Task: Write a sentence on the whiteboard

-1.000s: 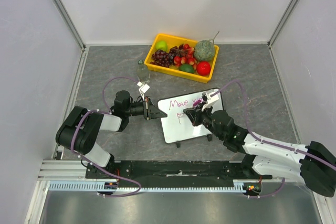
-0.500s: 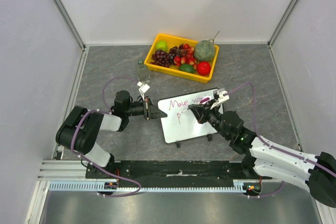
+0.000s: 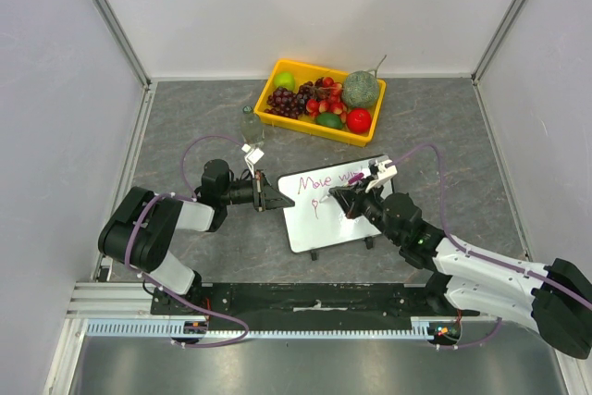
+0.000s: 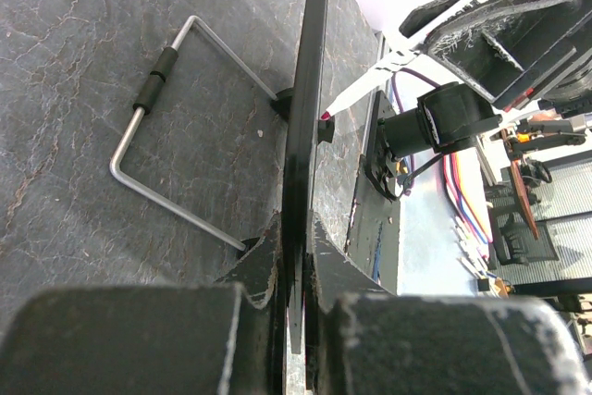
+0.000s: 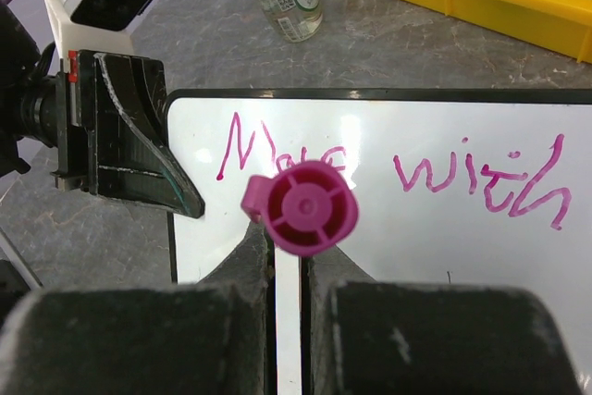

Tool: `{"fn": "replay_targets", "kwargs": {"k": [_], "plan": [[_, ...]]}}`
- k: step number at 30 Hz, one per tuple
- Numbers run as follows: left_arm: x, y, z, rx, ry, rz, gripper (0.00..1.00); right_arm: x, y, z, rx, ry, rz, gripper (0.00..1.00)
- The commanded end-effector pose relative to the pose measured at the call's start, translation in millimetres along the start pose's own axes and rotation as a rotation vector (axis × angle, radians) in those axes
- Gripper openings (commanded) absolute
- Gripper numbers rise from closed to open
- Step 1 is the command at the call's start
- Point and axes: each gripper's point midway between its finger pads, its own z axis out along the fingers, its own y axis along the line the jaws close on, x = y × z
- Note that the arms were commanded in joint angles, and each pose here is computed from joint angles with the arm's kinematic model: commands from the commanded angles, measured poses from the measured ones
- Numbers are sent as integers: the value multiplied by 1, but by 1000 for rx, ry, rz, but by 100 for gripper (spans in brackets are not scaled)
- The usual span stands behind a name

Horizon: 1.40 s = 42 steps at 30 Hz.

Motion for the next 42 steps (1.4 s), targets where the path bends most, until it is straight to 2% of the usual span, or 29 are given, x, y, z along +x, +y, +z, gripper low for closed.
{"fn": "replay_targets", "kwargs": {"k": [1, 10, 29, 42], "plan": [[10, 11, 1, -29, 29, 13, 2, -24, 8, 2, -22, -86, 37, 0], [10, 10, 1, -24, 31, 18, 2, -20, 0, 5, 14, -92, 42, 0], [11, 10, 1, -24, 33, 19, 2, 7, -5, 3, 10, 7, 15, 0], [12, 10, 2, -24, 38, 17, 2, 11, -10, -5, 28, 22, 5, 0]]}}
